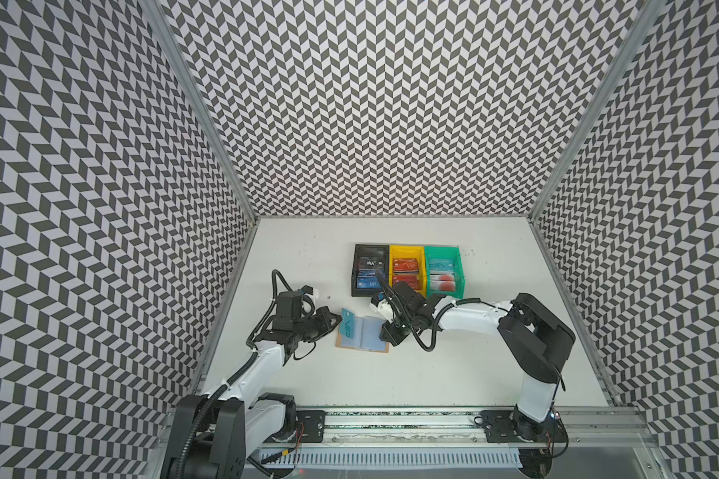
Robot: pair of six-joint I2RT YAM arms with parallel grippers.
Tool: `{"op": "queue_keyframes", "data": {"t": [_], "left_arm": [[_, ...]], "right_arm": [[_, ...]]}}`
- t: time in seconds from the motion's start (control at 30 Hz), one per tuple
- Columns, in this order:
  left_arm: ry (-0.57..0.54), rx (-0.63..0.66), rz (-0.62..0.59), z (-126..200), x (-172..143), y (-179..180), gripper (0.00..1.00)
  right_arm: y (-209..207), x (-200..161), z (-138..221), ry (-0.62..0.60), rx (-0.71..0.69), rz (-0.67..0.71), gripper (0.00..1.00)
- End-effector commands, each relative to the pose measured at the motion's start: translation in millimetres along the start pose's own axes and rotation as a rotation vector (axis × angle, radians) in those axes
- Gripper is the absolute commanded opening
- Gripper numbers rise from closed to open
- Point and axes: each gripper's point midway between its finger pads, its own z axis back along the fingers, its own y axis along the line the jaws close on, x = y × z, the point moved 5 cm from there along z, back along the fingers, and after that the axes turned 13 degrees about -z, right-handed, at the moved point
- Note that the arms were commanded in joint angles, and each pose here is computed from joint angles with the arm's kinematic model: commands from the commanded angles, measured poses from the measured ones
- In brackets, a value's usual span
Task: Take the credit cards out of the card holder
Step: Take out the credit card from the card slot.
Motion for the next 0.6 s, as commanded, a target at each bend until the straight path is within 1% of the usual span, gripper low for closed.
{"op": "queue_keyframes", "data": {"t": [0.0, 0.1, 0.23, 0.33, 0.43, 0.57], "left_arm": [[-0.034, -0.103, -0.058, 9, 16, -23, 0.0], [-0.057, -0.241, -0.088, 13, 24, -44, 0.0], [-0.076, -0.464, -0.106, 20, 30, -70, 0.0], [-0.085, -0.532, -0.118, 21, 33, -78, 0.0], [-0.091, -0.588, -0.136, 20, 35, -87, 0.0], [-0.098, -0.611, -0.147, 16, 34, -90, 0.0]], "right_arm": [[4, 13, 36, -0.016, 0.032, -0.008, 0.19], [1, 29, 70, -0.07, 0.113, -0.049, 0.22], [-6, 44, 111, -0.132, 0.266, -0.097, 0.29], [-3, 47, 127, -0.155, 0.375, -0.097, 0.32], [7, 47, 131, -0.15, 0.48, -0.093, 0.34], [11, 44, 131, -0.15, 0.537, -0.098, 0.36]]}}
